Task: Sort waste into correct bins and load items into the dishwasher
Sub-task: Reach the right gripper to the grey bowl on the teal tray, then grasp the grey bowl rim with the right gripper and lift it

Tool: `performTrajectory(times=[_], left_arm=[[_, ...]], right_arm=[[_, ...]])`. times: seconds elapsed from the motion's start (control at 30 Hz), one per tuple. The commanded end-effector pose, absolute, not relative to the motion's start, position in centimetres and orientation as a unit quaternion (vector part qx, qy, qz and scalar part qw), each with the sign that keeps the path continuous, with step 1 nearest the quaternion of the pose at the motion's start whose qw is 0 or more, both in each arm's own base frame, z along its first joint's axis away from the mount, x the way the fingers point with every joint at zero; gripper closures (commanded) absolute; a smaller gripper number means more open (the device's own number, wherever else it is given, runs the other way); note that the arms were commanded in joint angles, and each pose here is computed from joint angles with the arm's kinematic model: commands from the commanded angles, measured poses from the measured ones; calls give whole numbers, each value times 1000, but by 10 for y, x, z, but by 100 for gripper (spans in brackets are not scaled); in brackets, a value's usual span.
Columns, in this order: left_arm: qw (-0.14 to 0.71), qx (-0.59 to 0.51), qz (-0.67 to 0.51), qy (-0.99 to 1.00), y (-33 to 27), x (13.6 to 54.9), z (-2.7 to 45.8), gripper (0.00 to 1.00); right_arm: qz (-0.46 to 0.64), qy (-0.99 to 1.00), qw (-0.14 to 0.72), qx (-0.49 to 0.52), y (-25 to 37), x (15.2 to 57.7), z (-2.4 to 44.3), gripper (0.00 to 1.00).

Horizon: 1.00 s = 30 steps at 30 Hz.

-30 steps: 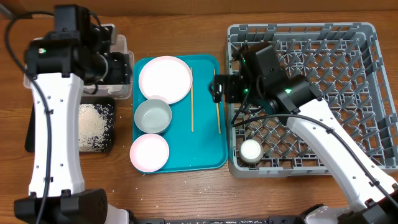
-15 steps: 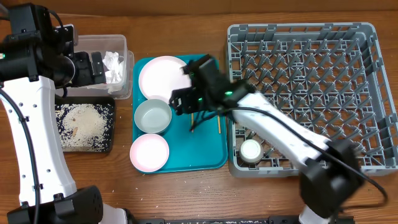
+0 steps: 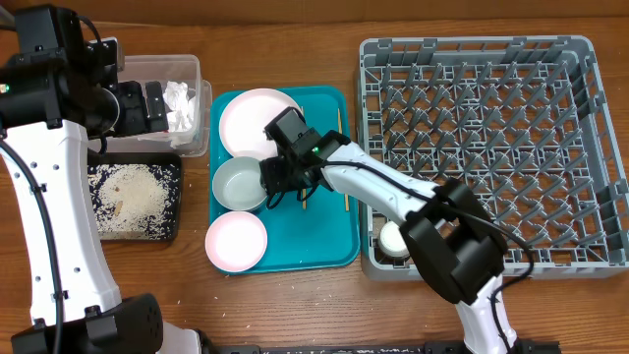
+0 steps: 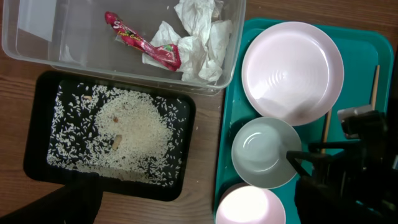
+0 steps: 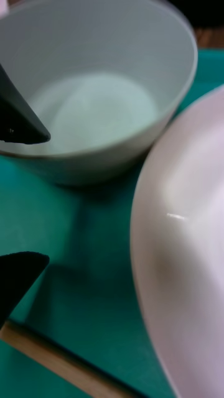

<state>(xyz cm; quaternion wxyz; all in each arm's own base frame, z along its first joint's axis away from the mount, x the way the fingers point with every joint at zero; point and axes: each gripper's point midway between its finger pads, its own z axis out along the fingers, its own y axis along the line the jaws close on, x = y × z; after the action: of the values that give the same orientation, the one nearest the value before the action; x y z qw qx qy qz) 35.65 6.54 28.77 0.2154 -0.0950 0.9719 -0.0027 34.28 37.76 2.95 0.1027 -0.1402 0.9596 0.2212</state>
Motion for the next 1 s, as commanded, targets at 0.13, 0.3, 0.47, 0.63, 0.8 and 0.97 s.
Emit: performTrajectory(times=[0.13,0.3,0.47,0.63,0.8,0.97], left_arm=[[227,-99,1,969,67,358,295,0],[227,-99,1,969,67,358,295,0],[227,-99,1,969,67,358,295,0],[227,-99,1,969,67,358,295,0],[227,-99,1,969,67,358,295,0],[227,-99,1,969,67,358,295,0]], right_arm=[[229,958,114,-132,386,348,37,76],[229,957,114,-135,388,345,39,96],[236,955,131,-123,383,363,74,96],[230,949,186,-110,361,396,144,96],[121,946,298,-28,284,448,214,96],[-67,909,404,78,179,484,256,96]])
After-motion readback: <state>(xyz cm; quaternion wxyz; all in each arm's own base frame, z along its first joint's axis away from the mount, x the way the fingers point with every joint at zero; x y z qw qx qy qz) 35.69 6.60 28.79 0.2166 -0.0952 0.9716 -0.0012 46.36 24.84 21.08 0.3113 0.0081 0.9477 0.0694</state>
